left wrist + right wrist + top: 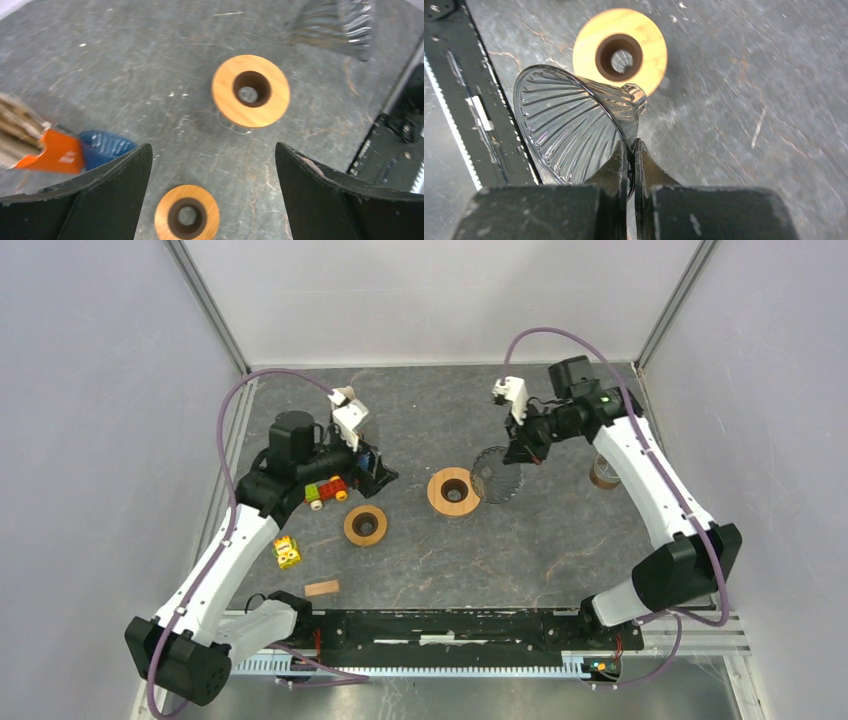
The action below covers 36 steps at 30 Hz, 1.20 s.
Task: Place the coffee filter in the dripper
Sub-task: Place the coffee dripper in the dripper holder.
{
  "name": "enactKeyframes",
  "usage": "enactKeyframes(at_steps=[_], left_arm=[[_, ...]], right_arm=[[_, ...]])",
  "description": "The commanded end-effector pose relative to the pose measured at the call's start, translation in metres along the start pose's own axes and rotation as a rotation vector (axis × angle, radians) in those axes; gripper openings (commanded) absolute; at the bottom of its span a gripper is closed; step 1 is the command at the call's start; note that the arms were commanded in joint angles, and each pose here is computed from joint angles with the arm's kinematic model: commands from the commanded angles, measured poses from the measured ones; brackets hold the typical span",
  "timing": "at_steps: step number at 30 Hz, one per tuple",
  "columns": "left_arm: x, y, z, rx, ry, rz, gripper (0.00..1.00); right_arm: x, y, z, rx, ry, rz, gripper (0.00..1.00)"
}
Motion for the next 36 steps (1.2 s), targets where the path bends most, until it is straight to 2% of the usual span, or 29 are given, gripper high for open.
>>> enactKeyframes(at_steps=[1, 7, 10, 26, 30, 36], left_arm=[[0.011, -0.009, -0.026, 0.021, 0.078, -0.004, 0.97], [0.030, -0.005, -0.033, -0.050, 0.150, 0.022, 0.96], [0.035, -0.006, -0.037, -0.040, 0.150, 0.029, 0.96], [0.057, 0.000, -0.046, -0.039, 0.179, 0.050, 0.96], [0.071, -0.001, -0.047, -0.119, 0.143, 0.054, 0.96], [0.096, -0.002, -0.042, -0.278, 0.077, 0.062, 0.84]], right_arm=[[0.020, -0.026, 0.007, 0.042, -0.098, -0.054, 0.00], [0.051, -0.037, 0.014, 0.030, -0.165, -0.001, 0.00], [0.066, -0.034, 0.014, 0.033, -0.171, 0.054, 0.00], [0.104, -0.025, -0.002, 0.101, -0.190, 0.147, 0.00], [0.109, -0.020, -0.002, 0.108, -0.187, 0.172, 0.00], [0.115, -0.020, -0.005, 0.116, -0.179, 0.180, 0.00]])
Point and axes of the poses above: each gripper's point midway between its finger pads, its own x axis out along the fingers, its own z axis along the line the jaws close on, y = z × x, the point moved 5 cm from there along -x, back along the fingers, and after that the axes turned 1 degree about x, right-handed, at the moved point
